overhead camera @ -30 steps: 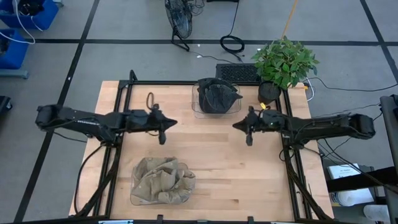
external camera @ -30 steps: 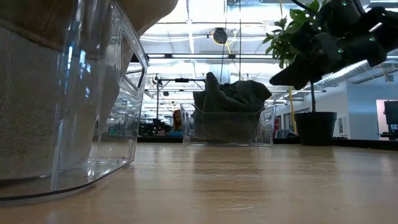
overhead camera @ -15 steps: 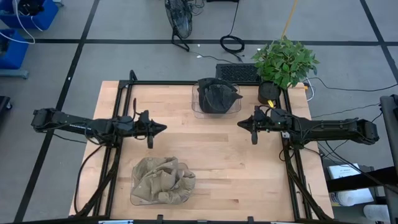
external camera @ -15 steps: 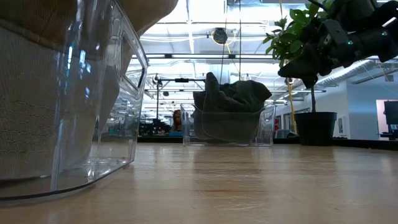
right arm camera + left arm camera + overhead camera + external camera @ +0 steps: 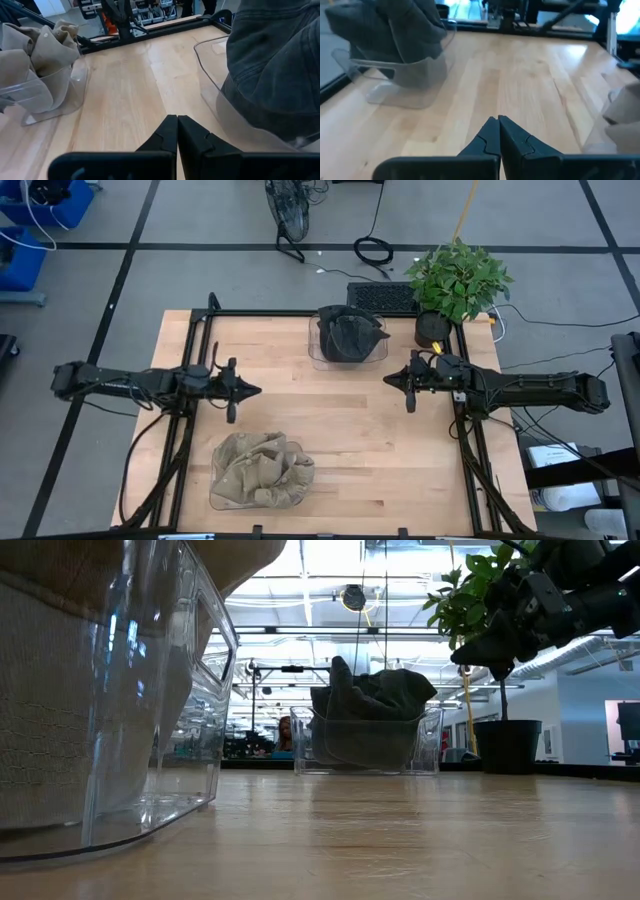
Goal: Pick & Place hat
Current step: Return to Home Position
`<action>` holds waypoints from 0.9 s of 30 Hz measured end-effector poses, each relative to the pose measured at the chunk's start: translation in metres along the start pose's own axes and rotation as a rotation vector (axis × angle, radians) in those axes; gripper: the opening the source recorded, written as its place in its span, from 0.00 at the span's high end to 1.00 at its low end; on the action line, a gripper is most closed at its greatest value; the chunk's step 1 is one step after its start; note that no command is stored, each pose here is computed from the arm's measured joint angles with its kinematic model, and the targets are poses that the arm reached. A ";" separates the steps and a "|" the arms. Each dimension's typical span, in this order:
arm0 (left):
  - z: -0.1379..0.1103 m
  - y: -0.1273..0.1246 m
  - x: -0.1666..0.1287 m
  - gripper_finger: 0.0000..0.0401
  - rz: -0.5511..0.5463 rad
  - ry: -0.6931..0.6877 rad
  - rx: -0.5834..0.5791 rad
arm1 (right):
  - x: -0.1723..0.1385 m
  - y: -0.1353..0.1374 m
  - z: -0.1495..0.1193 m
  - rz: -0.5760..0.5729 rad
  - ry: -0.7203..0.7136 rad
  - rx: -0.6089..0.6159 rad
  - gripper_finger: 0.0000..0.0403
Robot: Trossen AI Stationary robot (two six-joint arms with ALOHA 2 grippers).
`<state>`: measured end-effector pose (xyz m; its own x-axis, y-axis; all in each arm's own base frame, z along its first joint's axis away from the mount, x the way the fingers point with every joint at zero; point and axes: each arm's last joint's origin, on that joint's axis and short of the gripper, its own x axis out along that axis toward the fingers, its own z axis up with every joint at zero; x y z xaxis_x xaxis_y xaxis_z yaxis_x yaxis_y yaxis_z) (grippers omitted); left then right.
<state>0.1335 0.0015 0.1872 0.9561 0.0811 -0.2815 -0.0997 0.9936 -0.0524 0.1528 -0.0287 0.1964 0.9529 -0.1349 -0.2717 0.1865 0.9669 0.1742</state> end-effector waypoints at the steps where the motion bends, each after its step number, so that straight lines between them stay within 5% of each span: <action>1: 0.000 0.001 0.000 0.99 -0.008 0.000 0.018 | 0.000 0.000 0.000 -0.001 0.001 -0.003 1.00; 13: -0.028 0.007 -0.005 1.00 -0.035 -0.141 -0.060 | 0.000 -0.001 -0.003 -0.008 0.029 0.036 1.00; 27: -0.031 0.008 -0.022 1.00 -0.063 -0.177 -0.057 | 0.000 -0.001 -0.003 -0.008 0.026 0.060 1.00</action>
<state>0.1035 0.0047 0.1631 0.9939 0.0364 -0.1038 -0.0489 0.9915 -0.1204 0.1520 -0.0286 0.1939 0.9449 -0.1364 -0.2976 0.2090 0.9511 0.2276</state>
